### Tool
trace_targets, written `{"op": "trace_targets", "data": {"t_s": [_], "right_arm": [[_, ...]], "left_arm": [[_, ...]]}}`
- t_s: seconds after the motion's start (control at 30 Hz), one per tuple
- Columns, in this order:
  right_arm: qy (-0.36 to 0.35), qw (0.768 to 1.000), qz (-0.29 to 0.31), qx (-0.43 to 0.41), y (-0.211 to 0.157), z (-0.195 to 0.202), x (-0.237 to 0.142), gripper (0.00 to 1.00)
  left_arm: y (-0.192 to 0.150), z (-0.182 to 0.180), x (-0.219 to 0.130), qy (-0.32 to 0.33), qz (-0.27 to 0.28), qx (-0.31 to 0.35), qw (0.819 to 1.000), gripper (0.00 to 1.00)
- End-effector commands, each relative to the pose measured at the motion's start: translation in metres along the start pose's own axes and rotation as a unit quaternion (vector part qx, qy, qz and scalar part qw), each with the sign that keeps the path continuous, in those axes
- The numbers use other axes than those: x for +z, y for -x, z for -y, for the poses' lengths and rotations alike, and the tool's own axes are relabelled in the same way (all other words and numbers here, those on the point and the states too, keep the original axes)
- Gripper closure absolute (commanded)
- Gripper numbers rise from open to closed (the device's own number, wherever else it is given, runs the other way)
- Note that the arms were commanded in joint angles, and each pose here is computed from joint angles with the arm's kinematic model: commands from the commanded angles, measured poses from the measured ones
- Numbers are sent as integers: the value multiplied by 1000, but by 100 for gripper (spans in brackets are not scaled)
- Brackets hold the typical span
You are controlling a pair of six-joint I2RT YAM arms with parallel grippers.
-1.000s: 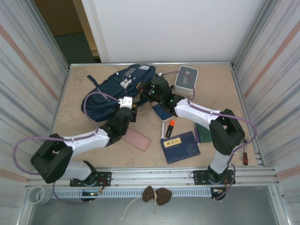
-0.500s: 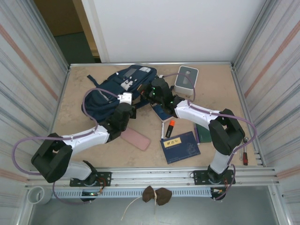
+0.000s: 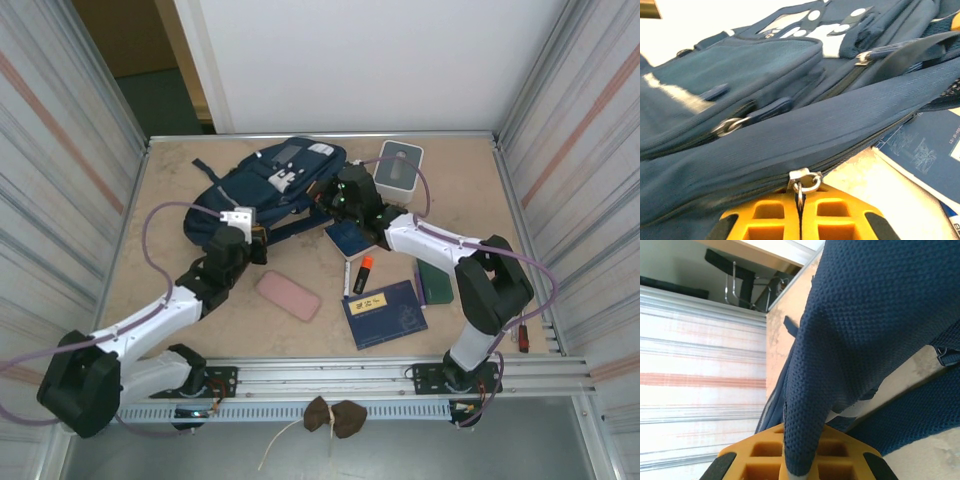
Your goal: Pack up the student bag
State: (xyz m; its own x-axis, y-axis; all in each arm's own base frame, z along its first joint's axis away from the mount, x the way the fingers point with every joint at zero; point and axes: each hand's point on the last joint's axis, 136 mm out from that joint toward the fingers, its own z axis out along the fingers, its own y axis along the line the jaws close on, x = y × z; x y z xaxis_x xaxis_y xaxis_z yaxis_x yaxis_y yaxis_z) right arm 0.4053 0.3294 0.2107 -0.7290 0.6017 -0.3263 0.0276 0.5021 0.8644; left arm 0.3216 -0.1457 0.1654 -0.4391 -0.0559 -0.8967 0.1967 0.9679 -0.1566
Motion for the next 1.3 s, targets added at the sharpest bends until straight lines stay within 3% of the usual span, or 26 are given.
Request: {"op": "trace_targets", "data": {"t_s": [0.0, 0.13, 0.3, 0.4, 0.6, 0.73, 0.93, 1.07, 1.27], "right_arm": [[29, 999, 34, -27, 31, -21, -17, 100], [10, 999, 17, -40, 28, -9, -7, 100], [-7, 999, -14, -50, 17, 11, 13, 100], [-23, 998, -37, -53, 13, 32, 23, 94], [-54, 992, -101, -58, 23, 68, 24, 66], [-73, 986, -123, -86, 30, 77, 4, 47], [-56, 987, -139, -60, -8, 75, -20, 20], [-44, 988, -139, -47, -40, 61, -19, 15], [-38, 992, -118, -13, -59, 55, 5, 22]], "left_arm": [[-12, -25, -9, 29, -25, -21, 999, 100], [-16, -23, -14, 11, -43, -26, 999, 100], [-17, 5, -9, -62, -57, -35, 996, 100], [-9, 22, -4, -90, -57, -26, 994, 100], [4, 45, 7, -123, -61, -7, 991, 100], [-3, 54, 12, -134, -71, -9, 988, 100], [-5, 62, 12, -147, -76, -9, 986, 100], [-9, 64, 11, -151, -80, -2, 985, 100], [-14, 67, 10, -160, -85, 0, 984, 100]]}}
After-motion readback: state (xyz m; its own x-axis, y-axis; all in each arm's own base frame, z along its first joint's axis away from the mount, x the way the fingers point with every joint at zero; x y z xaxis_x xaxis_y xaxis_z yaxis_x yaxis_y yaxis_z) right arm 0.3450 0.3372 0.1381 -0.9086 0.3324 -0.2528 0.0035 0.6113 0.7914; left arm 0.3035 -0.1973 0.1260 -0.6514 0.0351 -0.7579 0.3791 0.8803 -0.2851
